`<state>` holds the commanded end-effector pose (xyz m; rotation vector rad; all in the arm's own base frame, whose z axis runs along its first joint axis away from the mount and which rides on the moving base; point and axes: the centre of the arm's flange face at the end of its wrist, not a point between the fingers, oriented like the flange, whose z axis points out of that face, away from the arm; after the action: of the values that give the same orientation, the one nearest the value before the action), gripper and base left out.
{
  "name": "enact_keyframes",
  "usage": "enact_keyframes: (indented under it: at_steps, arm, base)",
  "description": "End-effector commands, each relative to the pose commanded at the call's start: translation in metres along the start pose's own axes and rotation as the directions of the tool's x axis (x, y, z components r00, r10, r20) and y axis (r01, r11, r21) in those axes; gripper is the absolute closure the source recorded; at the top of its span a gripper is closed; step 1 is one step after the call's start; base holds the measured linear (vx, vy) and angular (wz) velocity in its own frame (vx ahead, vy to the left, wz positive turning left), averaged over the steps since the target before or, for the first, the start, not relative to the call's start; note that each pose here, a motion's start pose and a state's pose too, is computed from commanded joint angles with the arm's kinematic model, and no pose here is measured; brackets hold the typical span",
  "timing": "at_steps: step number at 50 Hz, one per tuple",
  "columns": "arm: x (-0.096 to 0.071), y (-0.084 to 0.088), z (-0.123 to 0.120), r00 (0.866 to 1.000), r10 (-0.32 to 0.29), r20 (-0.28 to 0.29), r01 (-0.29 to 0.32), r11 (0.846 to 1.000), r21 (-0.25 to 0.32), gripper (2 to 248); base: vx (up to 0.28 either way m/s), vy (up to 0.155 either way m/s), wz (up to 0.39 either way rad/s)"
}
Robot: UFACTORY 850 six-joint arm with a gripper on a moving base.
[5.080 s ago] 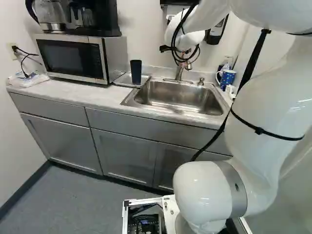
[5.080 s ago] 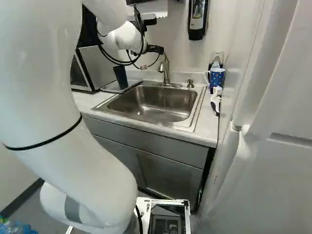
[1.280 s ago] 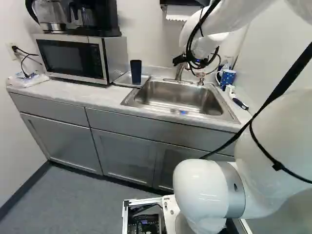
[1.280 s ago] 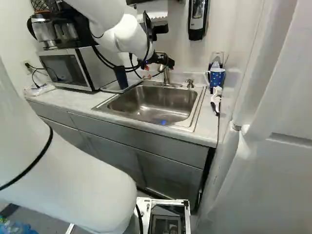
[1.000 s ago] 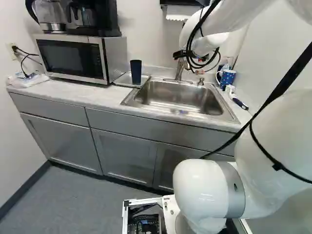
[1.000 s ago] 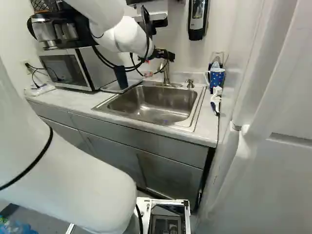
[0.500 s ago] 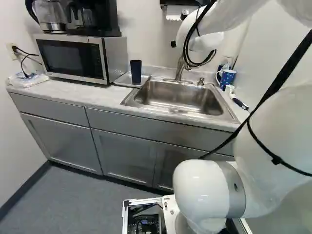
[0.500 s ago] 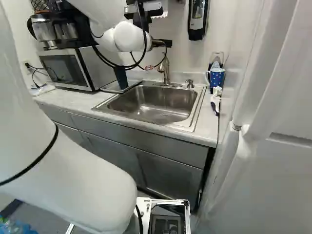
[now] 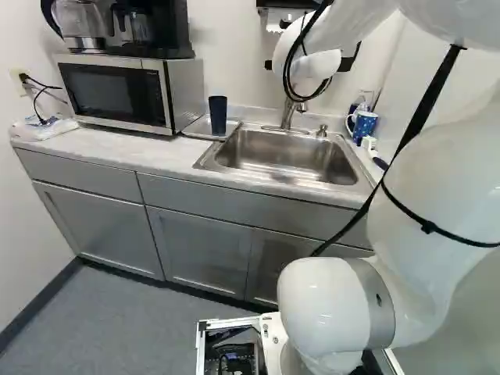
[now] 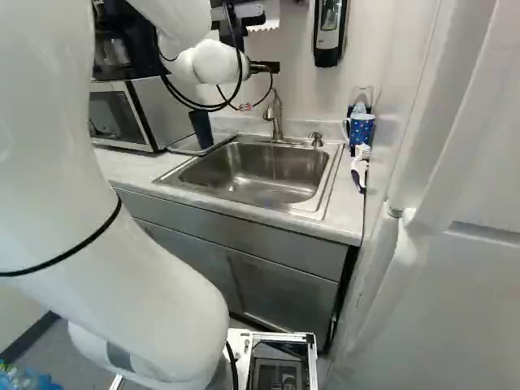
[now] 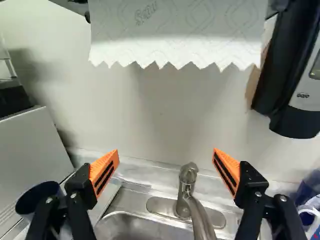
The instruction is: Rinse the cup and place it in the tray
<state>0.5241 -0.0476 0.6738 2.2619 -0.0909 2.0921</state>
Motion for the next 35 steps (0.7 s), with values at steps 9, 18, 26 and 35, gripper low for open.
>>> enact_keyframes:
  at_steps: [9, 18, 26, 35]
  arm:
    - [0.001, -0.007, 0.018, 1.0, -0.001, 0.005, 0.001, 1.0, 0.014, 3]
    - [0.0, -0.011, 0.036, 1.0, -0.002, 0.026, 0.002, 1.0, 0.02, 3]
    - [-0.002, -0.012, 0.047, 0.999, -0.003, 0.048, 0.002, 1.0, 0.02, 3]
    - [-0.004, -0.012, 0.053, 0.997, -0.003, 0.075, 0.002, 1.0, 0.02, 3]
  base:
    - [0.0, 0.0, 0.0]
    - [0.0, 0.0, 0.0]
    - [0.0, 0.0, 0.0]
    - [0.0, 0.0, 0.0]
